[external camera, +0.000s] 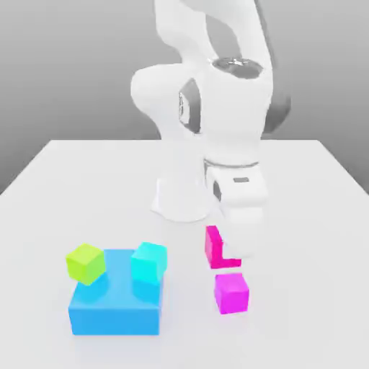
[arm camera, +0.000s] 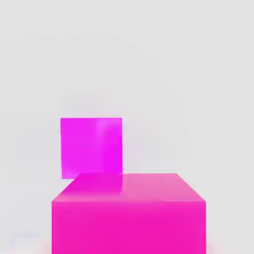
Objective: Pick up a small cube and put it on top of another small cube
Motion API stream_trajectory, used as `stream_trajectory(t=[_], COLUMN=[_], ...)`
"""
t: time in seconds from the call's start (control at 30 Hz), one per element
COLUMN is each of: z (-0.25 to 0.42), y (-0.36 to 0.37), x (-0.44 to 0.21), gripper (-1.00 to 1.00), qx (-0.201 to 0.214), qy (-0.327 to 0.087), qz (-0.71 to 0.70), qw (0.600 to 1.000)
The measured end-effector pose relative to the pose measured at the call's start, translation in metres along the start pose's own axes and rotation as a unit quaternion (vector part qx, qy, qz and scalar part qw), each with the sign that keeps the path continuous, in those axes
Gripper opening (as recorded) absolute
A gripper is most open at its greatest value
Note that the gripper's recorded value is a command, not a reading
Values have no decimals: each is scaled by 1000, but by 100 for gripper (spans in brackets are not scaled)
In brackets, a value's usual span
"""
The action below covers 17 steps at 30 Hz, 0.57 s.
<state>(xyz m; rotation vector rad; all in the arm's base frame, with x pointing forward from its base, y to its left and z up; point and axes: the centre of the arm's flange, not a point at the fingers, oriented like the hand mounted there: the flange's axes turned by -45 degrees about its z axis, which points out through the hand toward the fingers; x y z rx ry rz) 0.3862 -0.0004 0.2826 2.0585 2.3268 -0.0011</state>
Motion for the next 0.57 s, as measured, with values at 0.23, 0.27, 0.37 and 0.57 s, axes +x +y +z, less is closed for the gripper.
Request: stream_trajectory(t=[0.23,0.27,0.37,0.57], z=[-25,-22,3,36], y=[-51,-57,-61,-65], x=[-155,-165,-172,-173], gripper=[-100,-100,-100,100], qx=[11,12,12,13], qy=[10,13,19,15], qz=[42,44,45,48], qw=[999,999,999,999])
